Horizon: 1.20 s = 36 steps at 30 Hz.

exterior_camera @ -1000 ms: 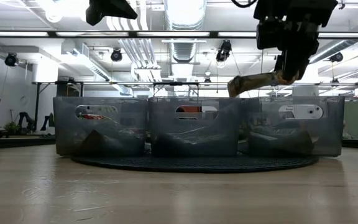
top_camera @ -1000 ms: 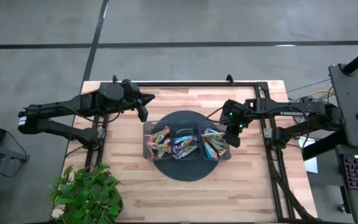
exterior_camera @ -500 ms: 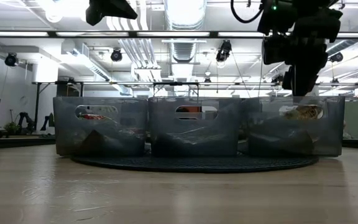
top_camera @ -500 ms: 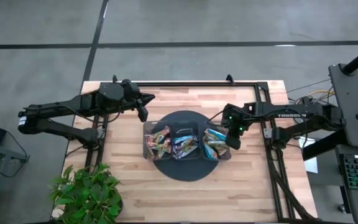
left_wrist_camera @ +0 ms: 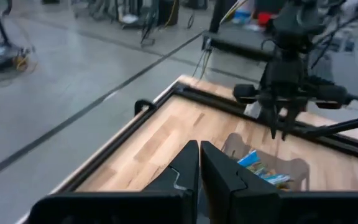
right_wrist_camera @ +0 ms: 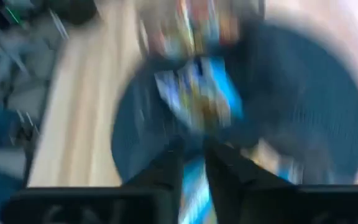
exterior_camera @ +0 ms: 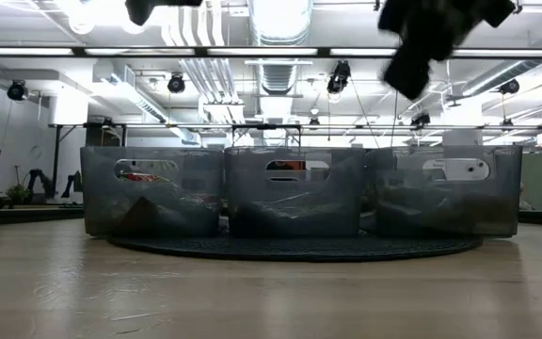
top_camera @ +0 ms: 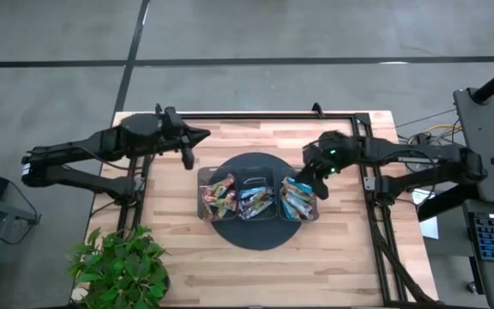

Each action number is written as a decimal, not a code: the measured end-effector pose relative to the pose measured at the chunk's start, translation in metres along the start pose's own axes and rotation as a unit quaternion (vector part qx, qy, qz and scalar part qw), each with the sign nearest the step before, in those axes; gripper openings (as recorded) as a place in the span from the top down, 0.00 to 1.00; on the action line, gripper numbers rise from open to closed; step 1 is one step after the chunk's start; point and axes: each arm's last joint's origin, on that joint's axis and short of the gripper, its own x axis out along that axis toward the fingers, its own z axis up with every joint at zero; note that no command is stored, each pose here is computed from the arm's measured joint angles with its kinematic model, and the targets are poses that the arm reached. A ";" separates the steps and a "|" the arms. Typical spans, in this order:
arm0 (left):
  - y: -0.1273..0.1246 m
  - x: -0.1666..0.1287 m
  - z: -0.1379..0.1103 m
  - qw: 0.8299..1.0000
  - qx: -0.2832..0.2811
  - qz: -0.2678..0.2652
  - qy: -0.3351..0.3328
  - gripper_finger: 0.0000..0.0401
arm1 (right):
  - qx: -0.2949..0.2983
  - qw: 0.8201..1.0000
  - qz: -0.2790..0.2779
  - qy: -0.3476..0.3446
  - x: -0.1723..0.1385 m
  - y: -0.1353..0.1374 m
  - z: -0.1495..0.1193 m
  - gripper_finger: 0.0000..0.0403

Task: Pick and place Granola Bars by type
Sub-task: Return to Home Position

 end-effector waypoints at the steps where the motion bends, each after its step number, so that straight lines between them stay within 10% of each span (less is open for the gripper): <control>1: 0.000 -0.003 0.002 1.000 0.003 -0.006 -0.007 1.00 | -0.013 0.999 0.007 -0.035 -0.005 0.003 0.005 0.89; 13: 0.007 -0.007 -0.044 0.982 -0.052 -0.095 -0.157 1.00 | -0.068 0.950 0.040 -0.302 -0.033 0.004 0.010 0.98; 28: 0.022 -0.017 -0.086 0.978 -0.053 -0.099 -0.177 1.00 | -0.049 0.910 0.031 -0.411 -0.074 -0.003 -0.060 0.98; 36: 0.025 -0.008 -0.090 0.976 -0.060 -0.133 -0.161 1.00 | -0.068 0.919 -0.009 -0.387 -0.083 -0.006 -0.079 0.98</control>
